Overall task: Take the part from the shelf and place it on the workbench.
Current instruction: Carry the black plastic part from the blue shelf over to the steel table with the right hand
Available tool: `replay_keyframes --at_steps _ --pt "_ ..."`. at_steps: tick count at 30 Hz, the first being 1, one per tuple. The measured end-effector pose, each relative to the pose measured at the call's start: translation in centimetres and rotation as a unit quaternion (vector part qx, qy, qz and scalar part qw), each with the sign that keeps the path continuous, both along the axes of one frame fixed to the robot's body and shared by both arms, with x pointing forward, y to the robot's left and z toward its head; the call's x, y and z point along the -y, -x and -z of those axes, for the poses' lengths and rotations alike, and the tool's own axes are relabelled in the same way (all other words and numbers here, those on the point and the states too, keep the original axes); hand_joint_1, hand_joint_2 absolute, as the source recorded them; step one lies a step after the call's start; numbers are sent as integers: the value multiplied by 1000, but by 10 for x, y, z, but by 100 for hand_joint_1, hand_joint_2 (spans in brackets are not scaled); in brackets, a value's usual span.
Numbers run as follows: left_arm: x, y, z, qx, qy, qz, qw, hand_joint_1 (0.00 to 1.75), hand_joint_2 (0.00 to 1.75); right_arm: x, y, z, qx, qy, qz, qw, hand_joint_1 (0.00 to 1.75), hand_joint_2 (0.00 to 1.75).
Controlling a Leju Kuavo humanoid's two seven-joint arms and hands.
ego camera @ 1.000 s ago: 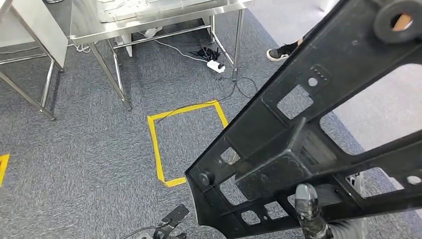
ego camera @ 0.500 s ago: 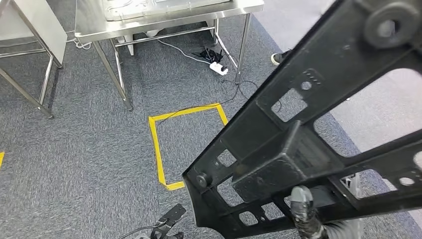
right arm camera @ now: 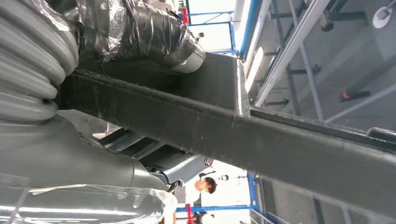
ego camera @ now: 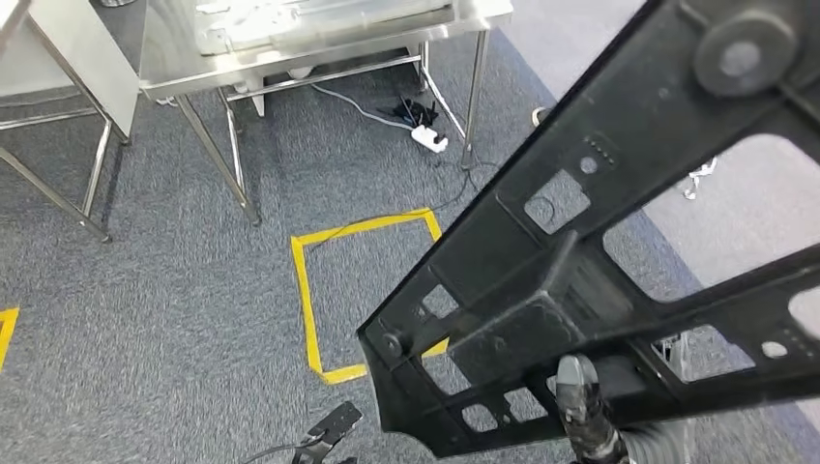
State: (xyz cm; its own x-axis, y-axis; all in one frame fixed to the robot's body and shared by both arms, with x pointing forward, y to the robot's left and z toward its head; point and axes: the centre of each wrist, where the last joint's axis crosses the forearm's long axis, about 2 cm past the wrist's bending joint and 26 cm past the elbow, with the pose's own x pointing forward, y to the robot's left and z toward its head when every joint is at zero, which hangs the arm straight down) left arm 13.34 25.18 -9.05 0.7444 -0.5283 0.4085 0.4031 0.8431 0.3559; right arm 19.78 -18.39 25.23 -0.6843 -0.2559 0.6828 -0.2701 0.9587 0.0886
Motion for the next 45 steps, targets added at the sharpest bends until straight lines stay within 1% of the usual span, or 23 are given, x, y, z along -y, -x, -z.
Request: replay_keyframes --at_steps 3,14,19,28,35,45 --pt "2 3 1 -4 -1 0 1000 0 175 0 1 0 -7 -3 -1 1000 129 175" --pt "4 -3 -1 1 -4 -2 1000 0 175 1 1 -1 -7 -5 -2 1000 129 175" --pt "8 0 -1 -4 -1 0 1000 0 175 1 1 0 -17 -1 0 1000 129 175" --pt "9 -3 -2 -1 0 3 1000 0 175 3 3 -1 -20 -4 3 1000 129 175" --pt "10 1 0 -8 -1 2 1000 0 175 3 3 -1 -24 15 16 999 129 175" --pt "9 -5 -2 -7 -3 3 1000 0 175 4 3 -3 -27 26 27 999 129 175"
